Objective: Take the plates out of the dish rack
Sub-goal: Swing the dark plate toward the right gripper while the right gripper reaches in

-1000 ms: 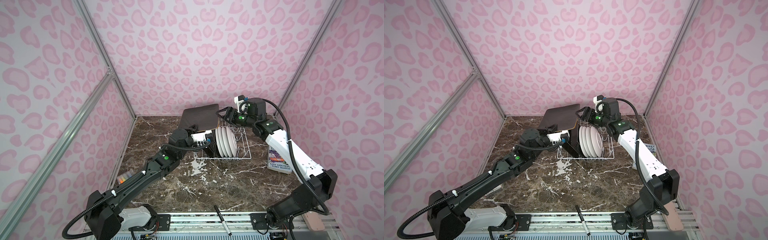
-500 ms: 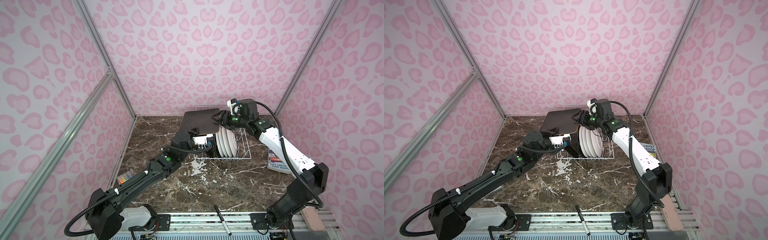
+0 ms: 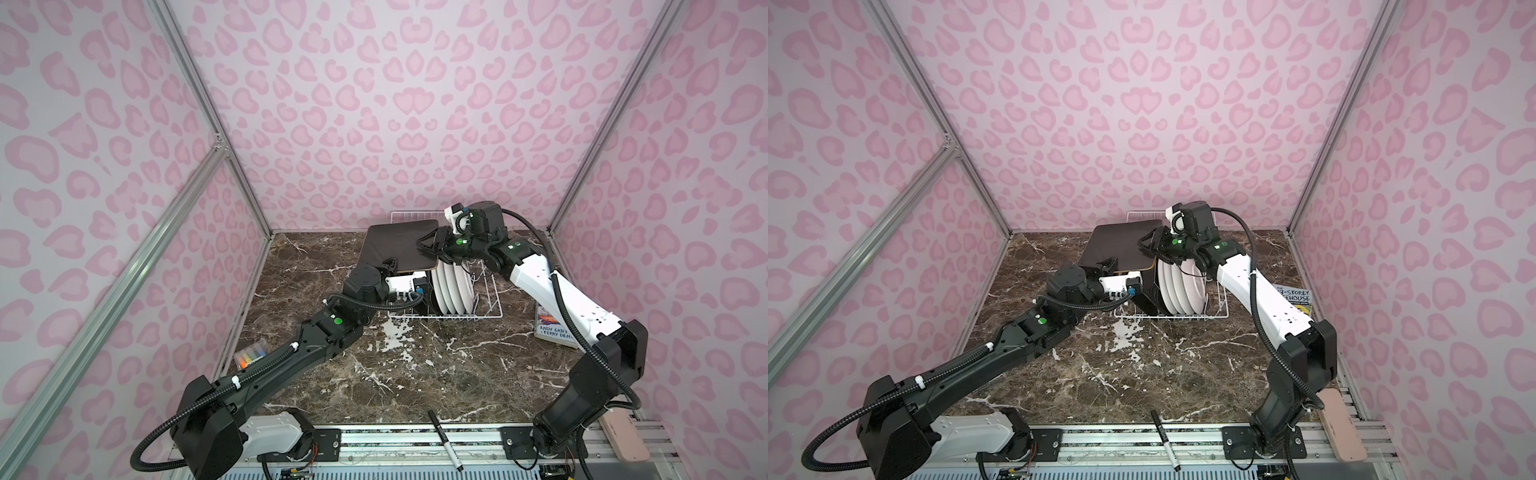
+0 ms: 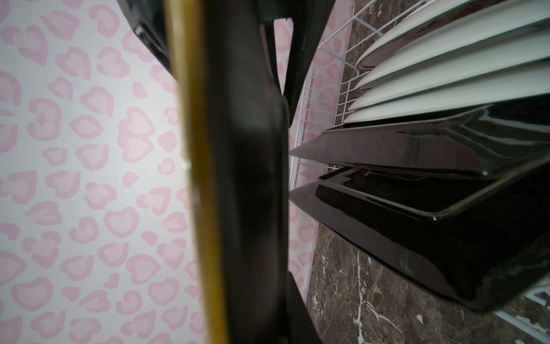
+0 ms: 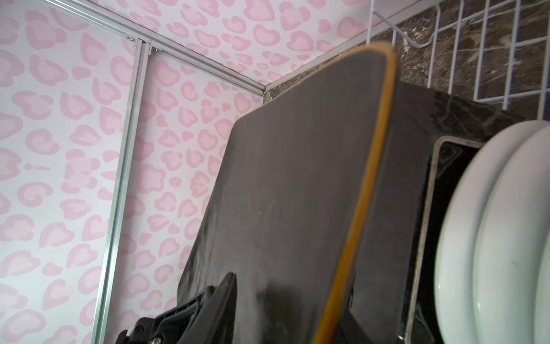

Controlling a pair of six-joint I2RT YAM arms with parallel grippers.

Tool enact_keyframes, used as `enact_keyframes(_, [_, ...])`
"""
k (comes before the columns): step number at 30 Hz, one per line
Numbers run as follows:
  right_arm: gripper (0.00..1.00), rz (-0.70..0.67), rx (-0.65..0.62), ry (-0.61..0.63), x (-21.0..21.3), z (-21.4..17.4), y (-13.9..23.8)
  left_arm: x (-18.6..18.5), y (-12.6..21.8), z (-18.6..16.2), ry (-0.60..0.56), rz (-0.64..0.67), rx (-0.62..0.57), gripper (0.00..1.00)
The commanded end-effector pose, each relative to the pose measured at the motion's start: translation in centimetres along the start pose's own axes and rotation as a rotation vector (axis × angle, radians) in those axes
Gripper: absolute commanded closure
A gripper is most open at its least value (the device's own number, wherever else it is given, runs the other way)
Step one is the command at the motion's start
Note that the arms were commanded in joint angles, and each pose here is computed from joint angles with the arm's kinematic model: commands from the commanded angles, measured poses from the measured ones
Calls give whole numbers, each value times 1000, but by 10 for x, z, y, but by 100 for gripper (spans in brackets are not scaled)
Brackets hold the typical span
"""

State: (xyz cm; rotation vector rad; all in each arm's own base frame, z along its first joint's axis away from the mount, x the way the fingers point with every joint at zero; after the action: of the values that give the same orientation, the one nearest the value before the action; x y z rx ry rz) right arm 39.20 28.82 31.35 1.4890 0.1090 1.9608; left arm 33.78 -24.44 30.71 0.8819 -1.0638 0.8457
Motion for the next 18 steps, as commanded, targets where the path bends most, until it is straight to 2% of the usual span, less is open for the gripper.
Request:
enact_keyframes(1, [59, 26, 18, -11, 3, -3, -5, 51, 12, 14, 63, 202, -72, 97])
enact_keyframes(6, [68, 54, 29, -25, 5, -4, -7, 50, 13, 13, 62, 198, -71, 96])
enact_keyframes(9, [81, 68, 34, -21, 7, -5, -8, 50, 13, 13, 62, 199, -71, 95])
enact_keyframes(12, [88, 76, 42, -21, 7, -5, -10, 48, 11, 13, 59, 195, -67, 94])
enact_keyframes(18, [100, 104, 33, -29, 9, -3, -10, 46, 5, 10, 62, 188, -42, 83])
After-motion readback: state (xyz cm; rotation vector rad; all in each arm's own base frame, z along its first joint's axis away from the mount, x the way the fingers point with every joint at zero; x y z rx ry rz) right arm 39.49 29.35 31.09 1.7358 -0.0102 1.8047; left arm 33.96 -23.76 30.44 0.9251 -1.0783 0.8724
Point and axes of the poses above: each gripper's point midway between its finger pads, its own y axis back along the fingers, its own x axis along the line the jaws close on, z = x × y, the point moved 1 cm from there along y, back along the fingers, and after that the axes turned 2 degrees about -y, right-handed, at the moved point
